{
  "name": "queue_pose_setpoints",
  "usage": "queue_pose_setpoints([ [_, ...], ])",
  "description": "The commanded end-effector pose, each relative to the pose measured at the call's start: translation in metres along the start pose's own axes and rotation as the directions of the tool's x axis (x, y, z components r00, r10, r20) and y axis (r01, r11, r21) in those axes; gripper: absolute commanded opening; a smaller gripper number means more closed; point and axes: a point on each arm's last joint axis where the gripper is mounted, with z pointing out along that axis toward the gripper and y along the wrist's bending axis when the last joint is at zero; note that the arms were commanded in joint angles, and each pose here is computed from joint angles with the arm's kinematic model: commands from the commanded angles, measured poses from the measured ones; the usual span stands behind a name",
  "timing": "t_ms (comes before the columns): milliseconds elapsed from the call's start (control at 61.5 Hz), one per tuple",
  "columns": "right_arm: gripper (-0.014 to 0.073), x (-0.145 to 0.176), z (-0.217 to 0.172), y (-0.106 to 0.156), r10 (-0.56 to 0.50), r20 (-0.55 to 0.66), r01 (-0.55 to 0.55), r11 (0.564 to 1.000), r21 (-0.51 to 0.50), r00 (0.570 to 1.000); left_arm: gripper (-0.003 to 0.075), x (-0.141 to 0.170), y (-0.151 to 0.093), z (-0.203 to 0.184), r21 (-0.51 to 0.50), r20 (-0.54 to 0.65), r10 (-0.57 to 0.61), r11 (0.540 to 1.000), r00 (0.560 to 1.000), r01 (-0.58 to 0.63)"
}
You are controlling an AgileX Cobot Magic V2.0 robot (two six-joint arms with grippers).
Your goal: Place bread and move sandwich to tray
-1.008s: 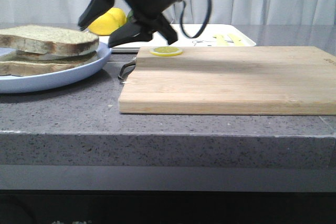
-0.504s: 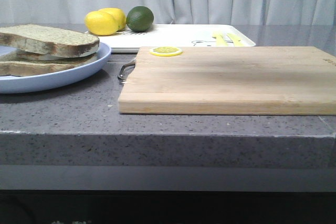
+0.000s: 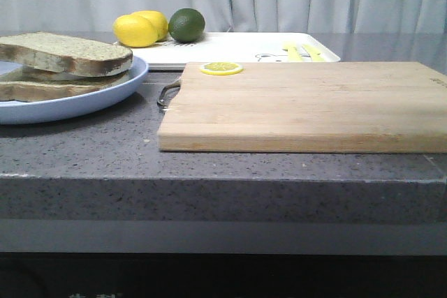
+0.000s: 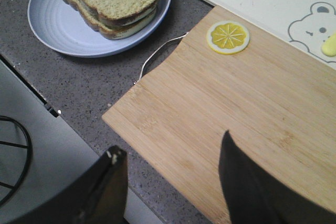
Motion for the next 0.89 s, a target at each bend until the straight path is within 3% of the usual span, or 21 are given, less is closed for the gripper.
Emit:
queue_pose_setpoints([
  [0, 0.0417, -0.002, -0.021, 0.001, -0.018, 0.131, 0.014, 0.999, 0.037, 0.991, 0.0417, -0.014, -0.001, -0.001, 0.014, 0.085, -0.005, 1.0, 0.996, 0.004],
  [439, 0.0417, 0.052, -0.057, 0.008, -0.056, 0.231, 0.038, 0.996, 0.082, 0.971, 0.0417, -0.013, -0.001, -0.001, 0.014, 0.08, -0.005, 1.0, 0.997, 0.004],
  [699, 0.0417, 0.06, -0.069, 0.011, -0.061, 0.269, 0.041, 0.996, 0.082, 0.961, 0.0417, -0.019, -0.001, -0.005, 0.016, 0.084, -0.034, 0.999, 0.996, 0.032],
  [878, 0.0417, 0.061, -0.069, 0.012, -0.061, 0.261, 0.041, 0.996, 0.08, 0.963, 0.0417, -0.031, 0.0, -0.008, -0.003, -0.045, -0.059, 0.998, 0.997, 0.059],
])
